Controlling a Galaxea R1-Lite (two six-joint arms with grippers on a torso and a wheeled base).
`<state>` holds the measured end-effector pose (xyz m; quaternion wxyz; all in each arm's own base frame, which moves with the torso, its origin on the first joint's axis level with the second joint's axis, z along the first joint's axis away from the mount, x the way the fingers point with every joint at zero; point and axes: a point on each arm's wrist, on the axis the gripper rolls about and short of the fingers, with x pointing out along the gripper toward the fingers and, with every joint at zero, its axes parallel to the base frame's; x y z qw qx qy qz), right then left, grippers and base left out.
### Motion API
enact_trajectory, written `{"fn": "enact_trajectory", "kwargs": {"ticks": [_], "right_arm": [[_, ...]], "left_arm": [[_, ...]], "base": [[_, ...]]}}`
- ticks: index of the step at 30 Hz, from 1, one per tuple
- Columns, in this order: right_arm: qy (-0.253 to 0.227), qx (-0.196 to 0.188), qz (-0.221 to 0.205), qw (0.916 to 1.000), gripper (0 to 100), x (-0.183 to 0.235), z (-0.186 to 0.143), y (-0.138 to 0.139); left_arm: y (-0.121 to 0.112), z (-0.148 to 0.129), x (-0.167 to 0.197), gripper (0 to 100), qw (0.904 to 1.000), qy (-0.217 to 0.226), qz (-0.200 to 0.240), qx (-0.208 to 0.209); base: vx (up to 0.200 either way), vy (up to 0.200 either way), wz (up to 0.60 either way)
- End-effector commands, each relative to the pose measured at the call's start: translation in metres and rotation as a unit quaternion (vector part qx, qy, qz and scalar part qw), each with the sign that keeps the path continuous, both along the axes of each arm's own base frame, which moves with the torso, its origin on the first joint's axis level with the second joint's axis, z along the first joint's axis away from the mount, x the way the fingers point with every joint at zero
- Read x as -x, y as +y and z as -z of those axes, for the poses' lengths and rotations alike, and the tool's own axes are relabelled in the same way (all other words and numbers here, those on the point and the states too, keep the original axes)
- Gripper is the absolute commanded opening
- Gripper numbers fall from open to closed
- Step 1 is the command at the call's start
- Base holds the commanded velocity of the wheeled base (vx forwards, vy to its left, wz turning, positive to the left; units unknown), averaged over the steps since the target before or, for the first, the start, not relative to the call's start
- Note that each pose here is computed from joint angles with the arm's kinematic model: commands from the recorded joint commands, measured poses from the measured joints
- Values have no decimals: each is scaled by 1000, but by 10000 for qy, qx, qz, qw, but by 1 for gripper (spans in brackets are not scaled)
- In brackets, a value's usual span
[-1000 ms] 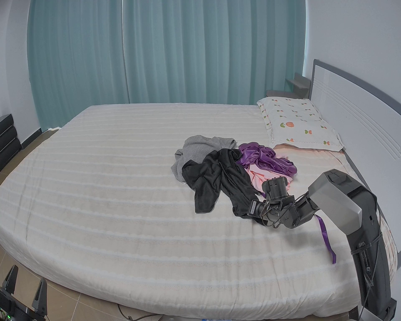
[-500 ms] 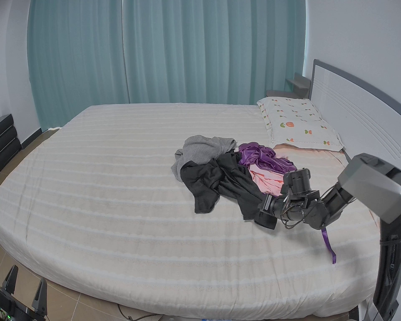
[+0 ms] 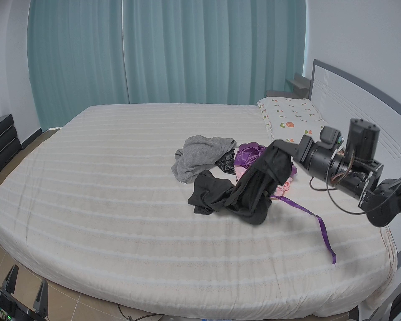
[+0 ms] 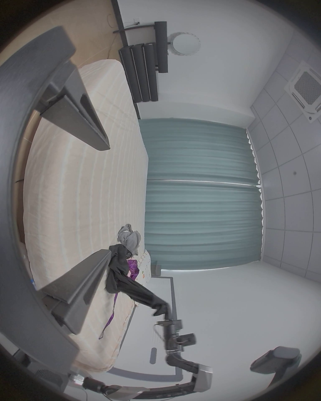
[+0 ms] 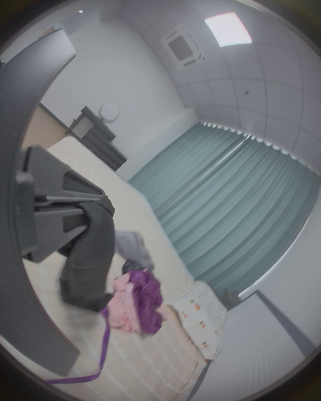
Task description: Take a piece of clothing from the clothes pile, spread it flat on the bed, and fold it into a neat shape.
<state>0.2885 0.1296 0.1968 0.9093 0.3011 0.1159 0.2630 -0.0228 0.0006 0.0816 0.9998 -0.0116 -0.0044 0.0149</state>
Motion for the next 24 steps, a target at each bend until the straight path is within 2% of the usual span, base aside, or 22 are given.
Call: {"fn": "enact_trajectory", "kwargs": {"ticks": [1,6,8,10,11,12,13,17,19,21,24], "right_arm": [[-1048,-518,-197,9929,0,34,-66,-6],[-1257,-704,-386,9888,0,45,-80,-2],[-1178,-710,-450,9895,0,47,-76,-1],[-1171,-707,-473,9895,0,48,-76,-1],[-1170,-720,-497,9893,0,49,-76,-1],[-1151,-720,-498,9895,0,48,-75,-1],[-1135,-705,-497,9898,0,48,-74,-1],[-1050,-670,-534,9908,0,47,-69,2],[-1001,-649,-548,9913,0,45,-66,4],[-984,-635,-548,9916,0,44,-65,5],[-1004,-644,-563,9913,0,42,-66,6]], "left_arm": [[-1,6,0,100,9997,60,196,-162],[-1,5,0,100,9991,29,248,-332],[-1,5,0,100,9989,5,270,-371],[-1,-3,1,100,9989,-180,295,-308],[-1,-46,9,100,9964,-777,351,2],[-1,-68,8,100,9951,-842,423,282],[-1,-80,1,100,9953,-660,516,484],[-4,-89,-24,100,9950,34,978,215],[-6,-87,-40,100,9892,526,1349,216],[-7,-85,-46,100,9864,717,1458,233],[-9,-80,-71,100,9726,1450,1797,264]], "base": [[0,0,0],[0,0,0],[0,0,0],[0,0,0],[0,0,0],[0,0,0],[0,0,0],[0,0,0],[0,0,0],[0,0,0],[0,0,0]]}}
